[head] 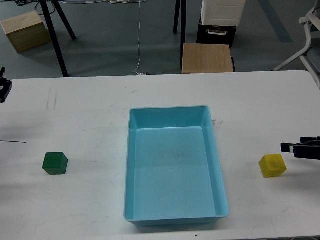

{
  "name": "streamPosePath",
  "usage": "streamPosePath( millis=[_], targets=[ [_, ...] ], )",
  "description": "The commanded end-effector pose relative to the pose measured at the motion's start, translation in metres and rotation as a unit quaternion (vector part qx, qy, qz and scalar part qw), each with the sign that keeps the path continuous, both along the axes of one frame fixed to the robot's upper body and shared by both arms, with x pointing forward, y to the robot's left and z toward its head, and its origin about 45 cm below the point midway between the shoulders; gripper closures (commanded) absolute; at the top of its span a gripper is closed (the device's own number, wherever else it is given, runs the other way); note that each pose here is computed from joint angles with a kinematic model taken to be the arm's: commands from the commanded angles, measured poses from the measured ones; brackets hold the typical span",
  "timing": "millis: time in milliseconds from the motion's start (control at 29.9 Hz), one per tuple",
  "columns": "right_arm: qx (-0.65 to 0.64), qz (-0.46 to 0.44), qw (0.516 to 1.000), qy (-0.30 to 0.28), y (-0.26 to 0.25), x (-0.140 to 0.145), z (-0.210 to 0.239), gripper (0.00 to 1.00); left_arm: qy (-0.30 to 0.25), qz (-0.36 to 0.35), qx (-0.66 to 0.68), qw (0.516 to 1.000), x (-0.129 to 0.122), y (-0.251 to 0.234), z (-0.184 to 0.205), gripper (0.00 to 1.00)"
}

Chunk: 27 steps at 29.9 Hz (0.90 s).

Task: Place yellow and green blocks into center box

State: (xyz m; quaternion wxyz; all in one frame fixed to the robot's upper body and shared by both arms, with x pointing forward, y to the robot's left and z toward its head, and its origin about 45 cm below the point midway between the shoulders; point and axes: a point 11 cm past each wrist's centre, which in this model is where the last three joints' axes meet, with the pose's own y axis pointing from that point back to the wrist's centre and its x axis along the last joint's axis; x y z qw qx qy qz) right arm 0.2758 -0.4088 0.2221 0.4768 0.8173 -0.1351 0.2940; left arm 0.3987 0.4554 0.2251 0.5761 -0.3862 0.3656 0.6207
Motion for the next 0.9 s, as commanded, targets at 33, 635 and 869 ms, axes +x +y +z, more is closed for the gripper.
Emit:
streamPosePath(
  millis=[33, 635, 869],
  targets=[
    [-0.017, 0.010, 1.000, 0.007, -0.003, -0.005, -0.006, 0.01, 0.001, -0.003, 0.005, 1.000, 0.000, 0.000, 0.000, 0.00],
    [-0.150, 0.113, 0.982, -0.019, -0.014, -0.007, -0.015, 0.01, -0.001, -0.010, 0.022, 1.000, 0.001, -0.001, 0.002, 0.00],
    [-0.158, 0.116, 0.980, -0.018, -0.015, -0.005, -0.013, 0.01, -0.001, -0.013, 0.019, 1.000, 0.002, -0.004, 0.001, 0.00]
  ],
)
